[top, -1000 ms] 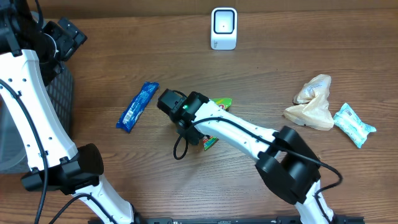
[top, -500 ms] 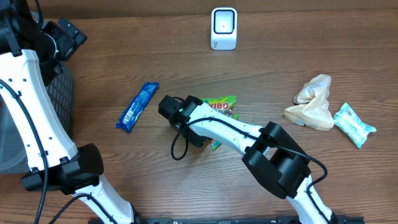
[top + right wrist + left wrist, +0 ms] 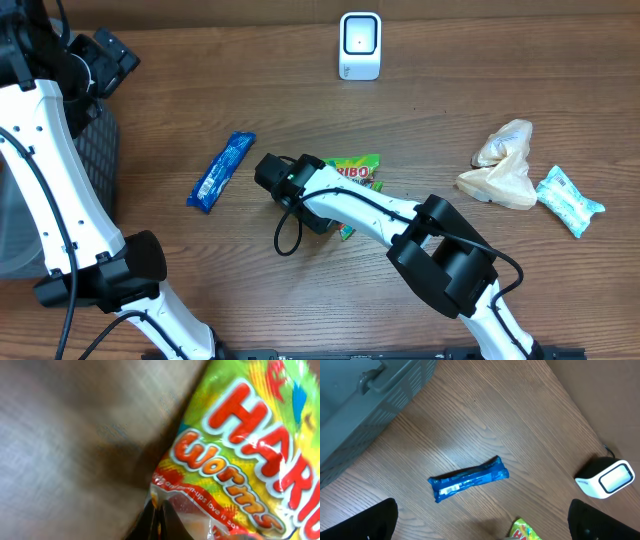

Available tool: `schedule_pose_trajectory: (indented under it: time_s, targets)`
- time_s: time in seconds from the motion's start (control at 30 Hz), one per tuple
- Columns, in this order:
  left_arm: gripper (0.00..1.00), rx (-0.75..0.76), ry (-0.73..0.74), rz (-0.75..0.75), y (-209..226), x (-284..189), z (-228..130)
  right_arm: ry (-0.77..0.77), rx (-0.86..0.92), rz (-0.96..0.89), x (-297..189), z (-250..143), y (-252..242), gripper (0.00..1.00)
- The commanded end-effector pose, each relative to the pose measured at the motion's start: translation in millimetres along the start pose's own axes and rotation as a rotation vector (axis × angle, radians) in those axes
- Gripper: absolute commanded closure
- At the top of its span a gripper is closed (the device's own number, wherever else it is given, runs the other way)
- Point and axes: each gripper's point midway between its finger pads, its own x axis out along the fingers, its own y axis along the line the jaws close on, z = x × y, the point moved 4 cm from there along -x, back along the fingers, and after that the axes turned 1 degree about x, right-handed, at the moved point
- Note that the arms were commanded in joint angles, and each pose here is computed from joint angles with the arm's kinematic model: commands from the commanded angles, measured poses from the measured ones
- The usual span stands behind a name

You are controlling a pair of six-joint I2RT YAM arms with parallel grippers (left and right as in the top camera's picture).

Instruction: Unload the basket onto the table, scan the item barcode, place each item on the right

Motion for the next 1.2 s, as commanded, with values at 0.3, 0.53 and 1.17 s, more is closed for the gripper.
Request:
schedule_pose_trajectory:
  time_s: [0.3, 0.53, 1.17]
  targets:
    - [0.00, -0.002, -0.028, -0.023, -2.2, -14.4, -2.4, -0.420, -0.083, 1.253, -176.1, 7.8, -21.8, 0.96]
    - [0.00, -0.002, -0.028, -0.023, -2.2, -14.4, -2.4, -0.268, 0.029, 1.039, -133.1, -11.3, -59.0, 0.80]
    - [0.00, -0.002, -0.028, -0.023, -2.2, -14.4, -2.4, 0.230, 0.714, 0.550, -24.6, -41.0, -5.6, 0.21]
